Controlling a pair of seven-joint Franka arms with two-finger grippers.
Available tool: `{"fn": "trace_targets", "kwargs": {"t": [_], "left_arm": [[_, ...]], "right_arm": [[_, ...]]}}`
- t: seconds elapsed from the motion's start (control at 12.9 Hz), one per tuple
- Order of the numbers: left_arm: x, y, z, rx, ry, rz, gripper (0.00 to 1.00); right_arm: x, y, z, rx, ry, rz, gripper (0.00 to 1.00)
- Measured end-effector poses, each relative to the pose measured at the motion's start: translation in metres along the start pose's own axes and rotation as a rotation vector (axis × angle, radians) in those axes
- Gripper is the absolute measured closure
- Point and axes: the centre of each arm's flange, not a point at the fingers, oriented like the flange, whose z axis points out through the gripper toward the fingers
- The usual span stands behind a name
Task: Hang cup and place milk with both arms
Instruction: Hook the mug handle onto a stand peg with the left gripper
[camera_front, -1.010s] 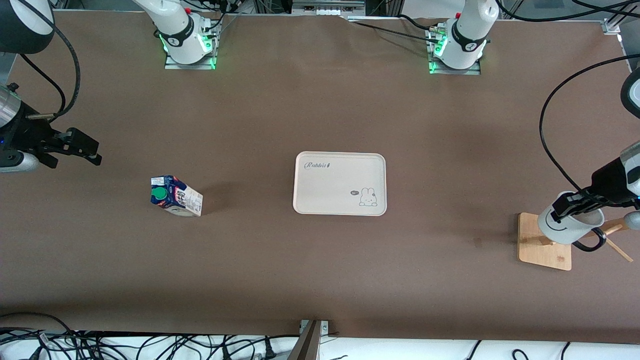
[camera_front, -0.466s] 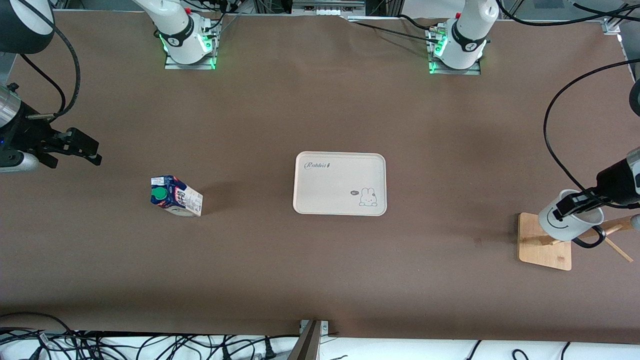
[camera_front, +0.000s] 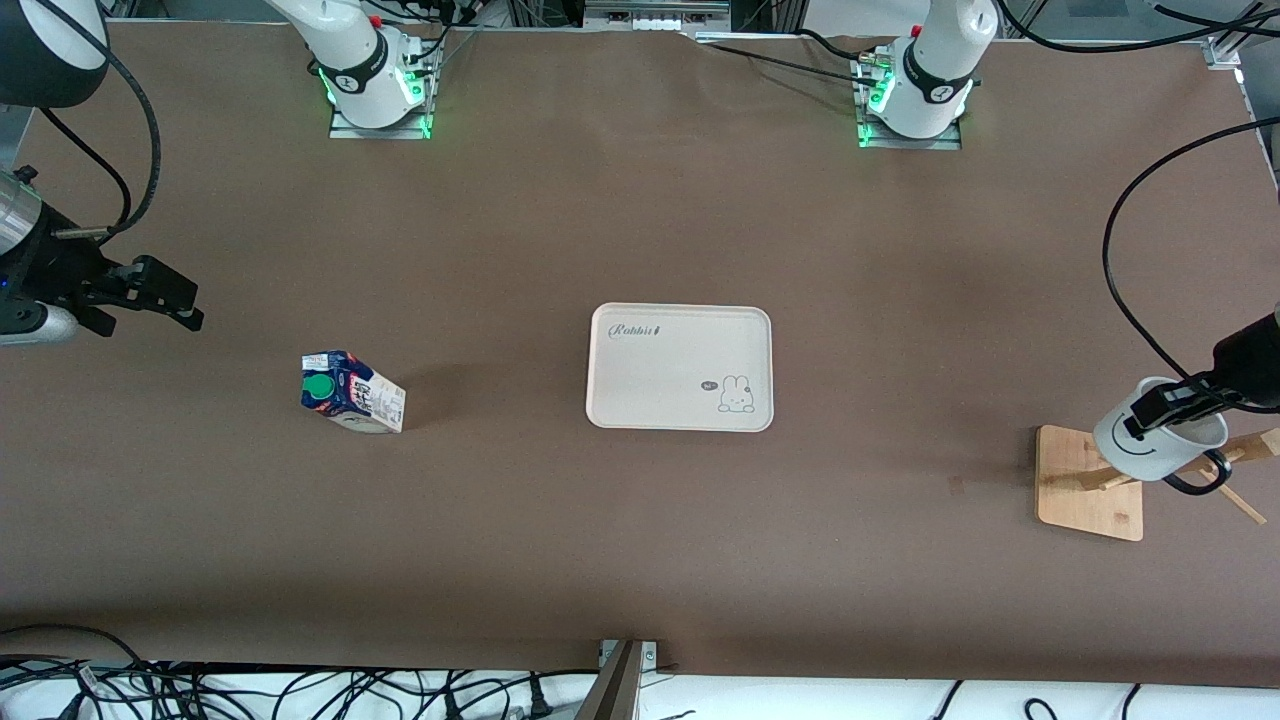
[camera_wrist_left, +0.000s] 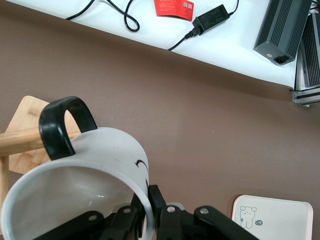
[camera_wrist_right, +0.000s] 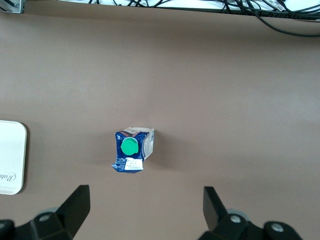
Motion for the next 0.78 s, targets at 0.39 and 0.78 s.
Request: {"fn": "trace_targets", "kwargs": {"t": [0.39, 0.78], "left_arm": [[0.001, -0.018, -0.005, 0.011, 0.002, 0.058, 0.92], [-0.004, -0.027, -0.004, 0.001, -0.049, 0.090, 0.67]], "right_arm": [[0.000, 0.000, 0.000, 0.000, 0.000, 0.000, 0.00], [0.000, 0.000, 0.000, 0.000, 0.000, 0.000, 0.00]]}}
